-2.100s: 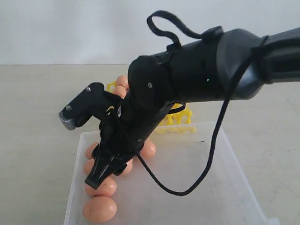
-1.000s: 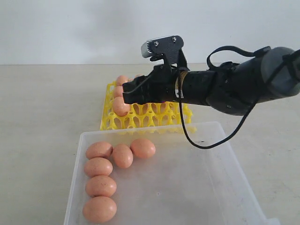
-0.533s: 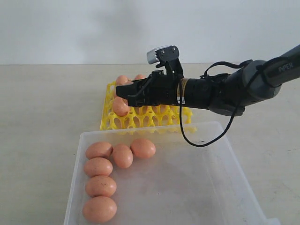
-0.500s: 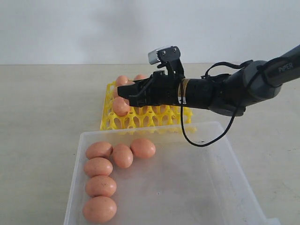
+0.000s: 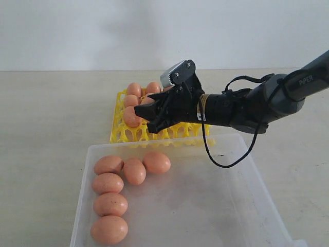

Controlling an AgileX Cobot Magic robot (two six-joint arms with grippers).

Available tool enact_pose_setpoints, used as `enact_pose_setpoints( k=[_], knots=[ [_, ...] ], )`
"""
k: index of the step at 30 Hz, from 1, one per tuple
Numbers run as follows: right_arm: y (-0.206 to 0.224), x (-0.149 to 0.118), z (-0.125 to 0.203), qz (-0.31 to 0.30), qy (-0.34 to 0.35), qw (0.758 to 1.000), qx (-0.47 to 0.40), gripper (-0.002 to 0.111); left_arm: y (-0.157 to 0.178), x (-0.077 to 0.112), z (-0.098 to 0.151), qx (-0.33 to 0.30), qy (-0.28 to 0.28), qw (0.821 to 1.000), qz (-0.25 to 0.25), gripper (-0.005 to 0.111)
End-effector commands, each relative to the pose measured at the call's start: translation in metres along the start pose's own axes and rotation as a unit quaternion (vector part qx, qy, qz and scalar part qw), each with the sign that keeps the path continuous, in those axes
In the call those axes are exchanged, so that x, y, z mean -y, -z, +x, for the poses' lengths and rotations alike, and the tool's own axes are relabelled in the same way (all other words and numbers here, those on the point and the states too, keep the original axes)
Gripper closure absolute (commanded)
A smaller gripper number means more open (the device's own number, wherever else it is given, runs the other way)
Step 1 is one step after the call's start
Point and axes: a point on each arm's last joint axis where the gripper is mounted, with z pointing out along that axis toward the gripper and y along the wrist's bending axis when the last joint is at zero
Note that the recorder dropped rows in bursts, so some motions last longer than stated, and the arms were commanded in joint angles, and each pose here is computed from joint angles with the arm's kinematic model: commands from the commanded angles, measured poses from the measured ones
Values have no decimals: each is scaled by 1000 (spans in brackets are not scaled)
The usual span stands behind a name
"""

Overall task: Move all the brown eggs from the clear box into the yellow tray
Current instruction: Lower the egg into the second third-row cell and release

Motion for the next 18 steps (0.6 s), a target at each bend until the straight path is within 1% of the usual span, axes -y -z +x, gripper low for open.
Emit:
enact_pose_setpoints(
  k=[1, 5, 11, 18],
  knots=[
    [0, 4, 3, 7, 24, 1000, 2, 108, 0, 0, 1, 1, 0, 1000, 3, 103],
    [-1, 7, 5, 24, 7, 1000, 10, 108, 0, 0, 1, 1, 0, 1000, 3, 103],
    [-1, 13, 2, 56, -1, 998, 28, 108, 0, 0, 1, 1, 0, 1000, 3, 103],
    [0, 14, 2, 60, 0, 998, 29, 108, 0, 0, 1, 1, 0, 1000, 3, 103]
  ],
)
